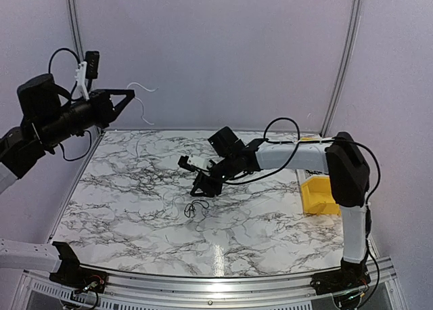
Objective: Untangle the cables
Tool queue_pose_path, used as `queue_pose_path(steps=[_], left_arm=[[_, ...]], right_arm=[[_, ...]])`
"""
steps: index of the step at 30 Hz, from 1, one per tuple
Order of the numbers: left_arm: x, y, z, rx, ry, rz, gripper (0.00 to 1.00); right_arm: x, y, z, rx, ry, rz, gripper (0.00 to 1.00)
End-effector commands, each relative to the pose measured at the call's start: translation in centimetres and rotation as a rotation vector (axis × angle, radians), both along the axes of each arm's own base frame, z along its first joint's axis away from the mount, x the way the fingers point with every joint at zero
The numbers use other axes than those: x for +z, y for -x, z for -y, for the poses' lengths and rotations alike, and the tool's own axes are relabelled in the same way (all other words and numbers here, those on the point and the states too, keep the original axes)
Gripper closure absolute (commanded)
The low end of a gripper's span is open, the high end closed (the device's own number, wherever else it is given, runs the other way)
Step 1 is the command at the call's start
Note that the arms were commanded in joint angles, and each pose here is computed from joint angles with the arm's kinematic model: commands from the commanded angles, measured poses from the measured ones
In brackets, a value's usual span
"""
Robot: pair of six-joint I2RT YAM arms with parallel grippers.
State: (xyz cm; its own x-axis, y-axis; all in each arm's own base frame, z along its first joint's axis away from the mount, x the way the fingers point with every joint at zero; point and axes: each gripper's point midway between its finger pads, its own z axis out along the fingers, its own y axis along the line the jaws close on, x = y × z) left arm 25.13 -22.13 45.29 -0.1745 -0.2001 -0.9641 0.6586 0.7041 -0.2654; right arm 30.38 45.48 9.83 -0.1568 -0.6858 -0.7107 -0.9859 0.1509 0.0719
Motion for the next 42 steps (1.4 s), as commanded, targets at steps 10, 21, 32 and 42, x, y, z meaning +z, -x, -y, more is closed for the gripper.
queue_pose_path(steps=[10,21,32,42], left_arm=[[-6.2,-2.3,3.5,-0.065,0.019,-0.085,1.0],[-8.2,-3.7,6.2,-0.139,0.044,-0.142,1.0],[-9.1,-3.5,7.4,-0.193,0.05,-0.17,1.0],[-9.7,-3.6,7.9,-0.206,0.046,-0.188,1.0]], right_arm=[[19.6,3.7,3.6,0.099,-0.214,0.237,0.4],[26.7,1.3,1.6,0.046,-0.338,0.349,0.41],[27.2,0.7,0.0,0.054,-0.381,0.33,0.59],[27.9,1.1,-0.2,0.062,-0.403,0.318,0.69]])
